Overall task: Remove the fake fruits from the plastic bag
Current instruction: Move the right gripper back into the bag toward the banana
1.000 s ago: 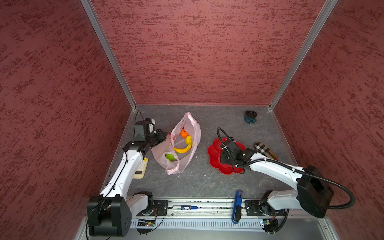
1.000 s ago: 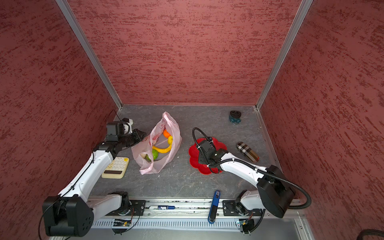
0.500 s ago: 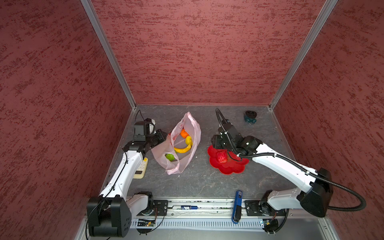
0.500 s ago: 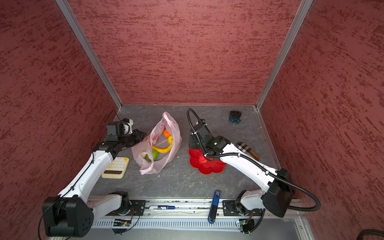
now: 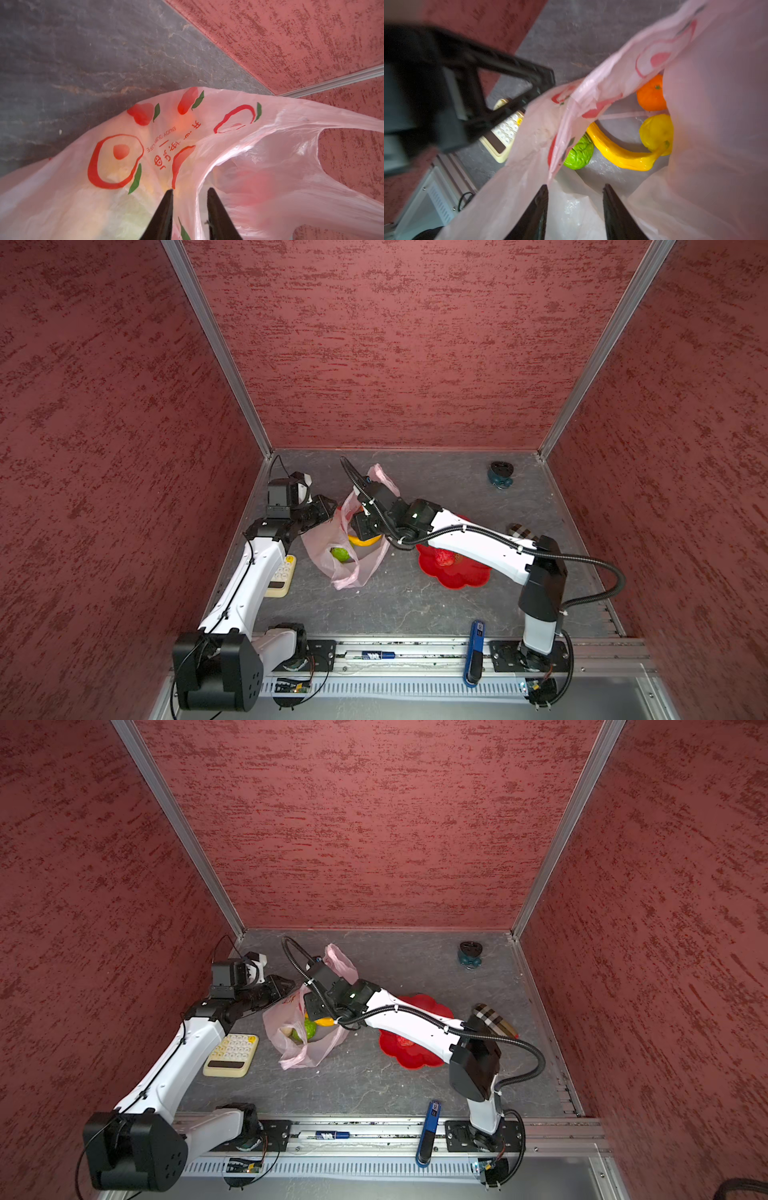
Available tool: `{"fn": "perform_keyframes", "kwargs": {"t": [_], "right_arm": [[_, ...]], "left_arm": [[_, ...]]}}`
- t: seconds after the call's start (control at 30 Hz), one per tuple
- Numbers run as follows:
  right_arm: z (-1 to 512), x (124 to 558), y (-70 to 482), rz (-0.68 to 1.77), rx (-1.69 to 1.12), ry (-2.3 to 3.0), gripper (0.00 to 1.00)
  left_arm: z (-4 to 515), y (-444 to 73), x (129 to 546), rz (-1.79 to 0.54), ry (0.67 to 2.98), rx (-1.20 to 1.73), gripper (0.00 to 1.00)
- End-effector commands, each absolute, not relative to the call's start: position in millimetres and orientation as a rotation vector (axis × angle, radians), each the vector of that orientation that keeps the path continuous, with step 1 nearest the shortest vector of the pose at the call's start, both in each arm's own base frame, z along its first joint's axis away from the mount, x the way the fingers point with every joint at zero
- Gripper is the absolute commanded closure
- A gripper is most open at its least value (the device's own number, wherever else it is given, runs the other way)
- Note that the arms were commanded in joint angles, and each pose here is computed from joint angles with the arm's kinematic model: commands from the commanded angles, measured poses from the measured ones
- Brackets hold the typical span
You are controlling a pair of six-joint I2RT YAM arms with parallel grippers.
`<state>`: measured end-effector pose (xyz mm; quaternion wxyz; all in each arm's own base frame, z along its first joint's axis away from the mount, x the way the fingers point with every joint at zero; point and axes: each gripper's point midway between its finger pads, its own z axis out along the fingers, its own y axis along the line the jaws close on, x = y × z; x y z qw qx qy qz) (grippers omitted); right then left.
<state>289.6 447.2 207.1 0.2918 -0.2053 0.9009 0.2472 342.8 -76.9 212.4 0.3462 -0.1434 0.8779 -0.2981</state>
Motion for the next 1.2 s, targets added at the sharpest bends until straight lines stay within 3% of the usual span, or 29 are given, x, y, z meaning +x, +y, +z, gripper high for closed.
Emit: {"fn": "perform_keyframes", "kwargs": {"t": [0.0, 0.17, 0.47, 0.8, 0.97, 1.17], "right_arm": [[229, 292, 449, 0.726, -0.531, 2.353, 0.56], [225, 295, 442, 0.744, -0.492, 2.362, 0.57], [211, 306, 432, 0.827, -0.421, 2.367, 0.55], [197, 305, 440, 0.843, -0.433, 2.401, 0.54], [187, 308, 447, 0.854, -0.425, 2.428, 0.54], [170, 312, 455, 0.786, -0.396, 2.481, 0.46]], "left_arm": [[216, -87, 342, -0.811, 2.306, -0.304, 0.63], [218, -104, 337, -0.803, 2.359, -0.192, 0.48], [193, -110, 335, -0.583, 2.535, -0.103, 0.32], [176, -111, 355, -0.388, 2.593, -0.069, 0.28], [176, -115, 363, -0.399, 2.58, -0.058, 0.44], [182, -115, 368, -0.483, 2.526, -0.123, 0.65]]}}
